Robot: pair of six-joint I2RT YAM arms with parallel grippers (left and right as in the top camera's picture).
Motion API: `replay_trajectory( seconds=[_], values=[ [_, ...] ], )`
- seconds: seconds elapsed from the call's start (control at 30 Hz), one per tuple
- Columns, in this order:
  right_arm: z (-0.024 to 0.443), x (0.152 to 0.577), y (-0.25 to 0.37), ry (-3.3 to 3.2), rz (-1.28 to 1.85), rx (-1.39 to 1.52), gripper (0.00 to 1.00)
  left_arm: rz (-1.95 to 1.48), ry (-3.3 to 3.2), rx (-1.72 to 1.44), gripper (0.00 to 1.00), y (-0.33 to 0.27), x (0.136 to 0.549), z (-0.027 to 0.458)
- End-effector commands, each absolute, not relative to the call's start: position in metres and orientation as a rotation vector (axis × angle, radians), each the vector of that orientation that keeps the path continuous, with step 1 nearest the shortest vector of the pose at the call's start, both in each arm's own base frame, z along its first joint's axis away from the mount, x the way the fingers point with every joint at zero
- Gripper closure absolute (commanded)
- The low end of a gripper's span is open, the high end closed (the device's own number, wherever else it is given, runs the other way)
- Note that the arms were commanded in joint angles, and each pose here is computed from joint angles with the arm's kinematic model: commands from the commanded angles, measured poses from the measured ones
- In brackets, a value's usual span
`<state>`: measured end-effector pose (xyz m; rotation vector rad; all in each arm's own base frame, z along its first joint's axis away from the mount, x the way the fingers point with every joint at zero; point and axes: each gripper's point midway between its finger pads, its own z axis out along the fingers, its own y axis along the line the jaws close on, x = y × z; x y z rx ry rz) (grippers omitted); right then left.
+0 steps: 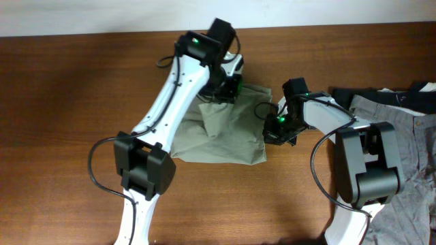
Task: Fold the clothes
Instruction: 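Lay the left end onto the right half and press the fold flat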
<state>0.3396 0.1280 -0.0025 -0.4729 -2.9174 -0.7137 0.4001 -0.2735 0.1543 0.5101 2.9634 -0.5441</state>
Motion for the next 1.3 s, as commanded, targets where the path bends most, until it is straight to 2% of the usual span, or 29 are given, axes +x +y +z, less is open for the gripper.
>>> replay_trajectory(
  seconds=[0.0,0.1,0.23,0.33,0.37,0.4,0.47,0.5,0.57,0.63,0.67,0.7,0.8,0.9,1.03,1.13,1.2,1.27],
  values=[
    [-0.023,0.320,0.122,-2.876,-0.605,-0.490,0.96,-0.536,2.967,0.537,0.57,-0.291,0.388,0.146],
    [-0.023,0.320,0.122,-2.876,-0.605,-0.490,0.96,-0.555,2.959,0.562,0.47,-0.299,0.384,0.147],
    [-0.010,0.318,0.111,-2.860,-0.598,-0.449,0.96,-0.531,2.996,0.477,0.45,-0.271,0.393,0.150],
    [0.040,0.341,0.088,-2.983,-0.668,-0.351,0.90,-0.405,3.054,0.420,0.45,-0.214,0.403,0.153],
    [0.068,0.351,0.090,-3.066,-0.762,-0.196,0.87,-0.352,3.074,0.401,0.45,-0.196,0.405,0.152],
    [0.100,0.359,0.099,-3.147,-0.883,-0.005,0.82,-0.313,3.087,0.397,0.50,-0.172,0.410,0.150],
    [0.130,0.361,0.115,-3.203,-0.988,0.121,0.74,-0.313,3.068,0.367,0.50,-0.155,0.421,0.149],
    [0.136,0.357,0.130,-3.198,-1.012,0.187,0.65,-0.313,3.066,0.358,0.55,-0.147,0.426,0.146],
    [0.130,0.350,0.150,-3.165,-1.011,0.270,0.61,-0.308,3.087,0.422,0.65,-0.141,0.423,0.136],
    [0.112,0.340,0.173,-3.109,-0.994,0.350,0.62,-0.329,3.109,0.502,0.70,-0.142,0.417,0.118],
    [0.096,0.338,0.182,-3.087,-0.944,0.296,0.68,-0.391,3.119,0.543,0.73,-0.147,0.412,0.105],
    [0.078,0.337,0.185,-3.070,-0.866,0.207,0.79,-0.448,3.140,0.544,0.75,-0.152,0.406,0.090],
    [0.024,0.319,0.182,-2.925,-0.682,-0.058,0.96,-0.494,3.217,0.540,0.89,-0.152,0.385,0.051],
    [-0.003,0.299,0.156,-2.820,-0.466,-0.248,0.96,-0.475,3.297,0.539,0.93,-0.142,0.362,0.016],
    [0.002,0.295,0.133,-2.864,-0.292,-0.237,0.96,-0.407,3.346,0.514,0.96,-0.126,0.352,0.003],
    [0.027,0.306,0.127,-2.946,-0.323,-0.141,0.96,-0.418,3.379,0.479,0.98,-0.119,0.354,0.029],
    [0.061,0.327,0.126,-3.065,-0.390,-0.086,0.96,-0.418,3.345,0.494,0.98,-0.120,0.365,0.056],
    [0.107,0.365,0.129,-3.270,-0.513,-0.054,0.96,-0.411,3.205,0.502,0.98,-0.127,0.398,0.087]
  ],
)
